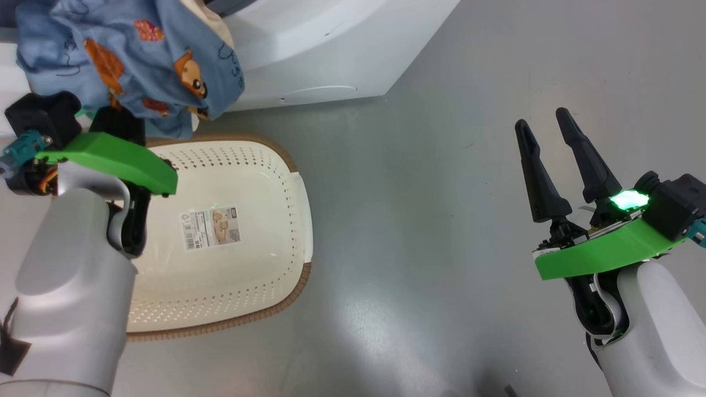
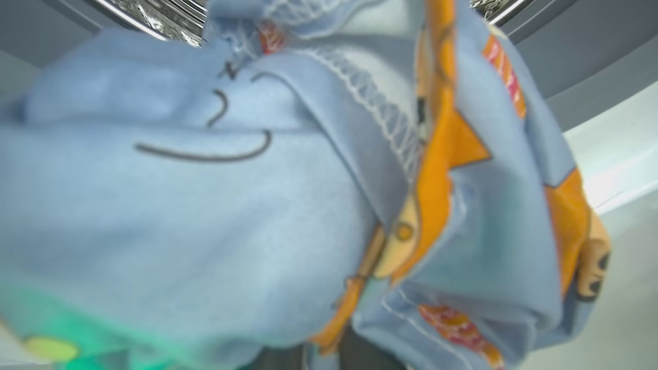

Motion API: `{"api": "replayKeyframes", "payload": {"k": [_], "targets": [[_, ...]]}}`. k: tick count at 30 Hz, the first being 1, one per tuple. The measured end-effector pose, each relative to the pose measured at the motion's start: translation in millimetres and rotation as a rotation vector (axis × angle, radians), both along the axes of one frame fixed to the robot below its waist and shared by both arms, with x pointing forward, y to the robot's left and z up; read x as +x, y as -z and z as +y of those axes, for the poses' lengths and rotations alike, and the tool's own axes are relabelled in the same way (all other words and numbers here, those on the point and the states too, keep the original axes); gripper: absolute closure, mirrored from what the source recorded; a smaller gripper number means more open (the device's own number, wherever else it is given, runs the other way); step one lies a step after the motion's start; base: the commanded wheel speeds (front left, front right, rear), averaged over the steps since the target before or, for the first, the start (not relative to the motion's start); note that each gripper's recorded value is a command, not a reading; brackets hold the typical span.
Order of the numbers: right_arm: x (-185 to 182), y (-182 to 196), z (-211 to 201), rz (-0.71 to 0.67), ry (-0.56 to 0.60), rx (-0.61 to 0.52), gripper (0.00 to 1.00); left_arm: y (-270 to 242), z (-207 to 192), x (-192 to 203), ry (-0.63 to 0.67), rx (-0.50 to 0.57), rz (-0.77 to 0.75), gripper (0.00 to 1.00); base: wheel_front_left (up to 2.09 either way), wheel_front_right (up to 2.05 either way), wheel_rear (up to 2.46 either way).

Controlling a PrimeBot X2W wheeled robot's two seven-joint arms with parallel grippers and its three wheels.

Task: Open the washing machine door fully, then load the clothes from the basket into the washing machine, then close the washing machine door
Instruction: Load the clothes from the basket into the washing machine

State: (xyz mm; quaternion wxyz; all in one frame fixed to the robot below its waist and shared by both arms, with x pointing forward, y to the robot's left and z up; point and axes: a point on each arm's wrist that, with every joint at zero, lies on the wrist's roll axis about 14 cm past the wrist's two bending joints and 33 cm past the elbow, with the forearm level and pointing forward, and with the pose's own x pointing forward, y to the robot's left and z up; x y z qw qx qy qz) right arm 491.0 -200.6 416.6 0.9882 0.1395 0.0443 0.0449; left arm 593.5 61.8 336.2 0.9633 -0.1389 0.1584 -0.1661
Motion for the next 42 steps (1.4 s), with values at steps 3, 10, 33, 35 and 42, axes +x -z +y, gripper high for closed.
{"api": "replayKeyframes", "payload": {"k": [3,10,33,35,42], "targets": [[-0.1,-2.6,1.0,-0.005,-0.002,0.001,0.00,-9.3,-3.8,-1.5,-0.001,-0.033,-0.018,1.00,0.00,0.00,0.00],[-1.6,-7.0,1.8,-0.013,-0.004,0.002,0.00,-42.5,-9.1,6.9,-0.001,-0.087,-0.101,1.00,0.00,0.00,0.00],[-14.4,11.9,-14.5,0.048,0.055,-0.011,0.00,-96.1,-35.6,115.7,0.012,-0.062,-0.199,1.00,0.00,0.00,0.00],[-16.9,15.6,-18.4,0.061,0.067,-0.016,0.00,-97.8,-38.3,125.6,0.017,-0.041,-0.220,1.00,0.00,0.00,0.00],[-19.1,20.8,-29.1,0.078,0.105,-0.027,0.00,-107.4,-39.8,157.7,-0.035,-0.049,-0.280,1.00,0.00,0.00,0.00]]}}
